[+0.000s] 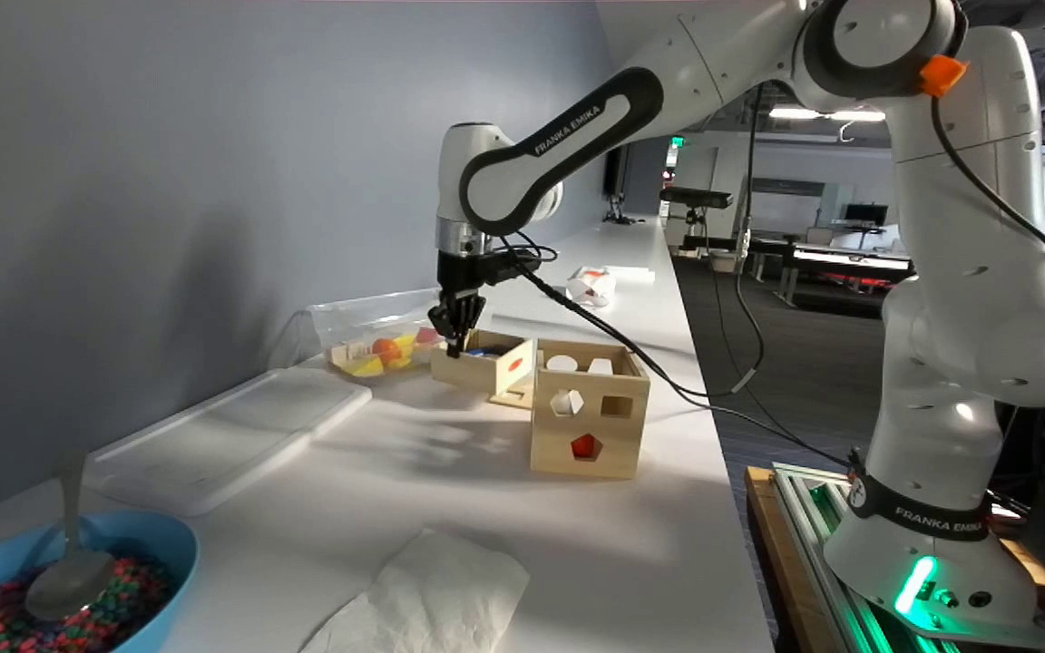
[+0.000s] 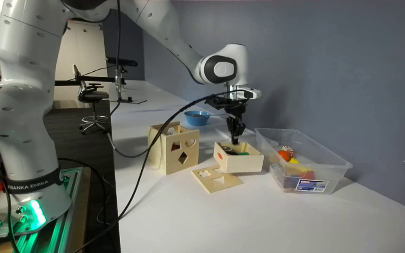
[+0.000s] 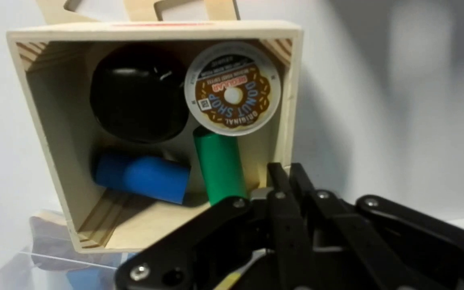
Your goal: Move the big lunchbox to the right and put the small wooden box inside the lunchbox
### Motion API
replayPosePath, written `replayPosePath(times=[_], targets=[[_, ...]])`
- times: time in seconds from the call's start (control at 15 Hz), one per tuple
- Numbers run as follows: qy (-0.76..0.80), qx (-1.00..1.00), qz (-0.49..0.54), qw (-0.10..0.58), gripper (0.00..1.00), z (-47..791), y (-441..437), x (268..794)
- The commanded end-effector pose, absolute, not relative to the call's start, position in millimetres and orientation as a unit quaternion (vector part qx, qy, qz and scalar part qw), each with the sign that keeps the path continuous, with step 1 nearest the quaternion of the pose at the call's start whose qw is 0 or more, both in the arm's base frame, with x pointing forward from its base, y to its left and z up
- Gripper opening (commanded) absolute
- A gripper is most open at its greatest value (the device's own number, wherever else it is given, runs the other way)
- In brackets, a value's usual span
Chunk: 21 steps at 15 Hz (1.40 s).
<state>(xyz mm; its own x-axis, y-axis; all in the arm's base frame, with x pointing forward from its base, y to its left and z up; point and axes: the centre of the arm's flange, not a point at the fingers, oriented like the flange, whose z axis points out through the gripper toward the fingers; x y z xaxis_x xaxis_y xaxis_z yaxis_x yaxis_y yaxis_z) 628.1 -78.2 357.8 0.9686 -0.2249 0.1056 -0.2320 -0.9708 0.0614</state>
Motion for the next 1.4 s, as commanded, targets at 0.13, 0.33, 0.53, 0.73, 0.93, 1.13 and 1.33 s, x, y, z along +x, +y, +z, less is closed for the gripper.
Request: replayPosePath(times=[0.13,0.33,0.53,0.73,0.93,1.13,1.33], targets=[[-0.076,0.996,0.029,0.032,0.01,416.5,-95.3,617.5],[-0.071,0.997,0.033,0.023,0.01,447.5,-99.2,612.9],[-0.081,0.994,0.074,0.028,0.01,471.2,-113.7,622.5],[-0.106,0.99,0.088,0.027,0.01,488.2,-138.9,637.2],[-0.14,0.984,0.107,0.008,0.01,498.0,-166.5,664.7],[-0.166,0.976,0.144,0.002,0.01,505.6,-187.1,699.5],[-0.181,0.967,0.179,0.014,0.01,513.3,-198.5,728.9]])
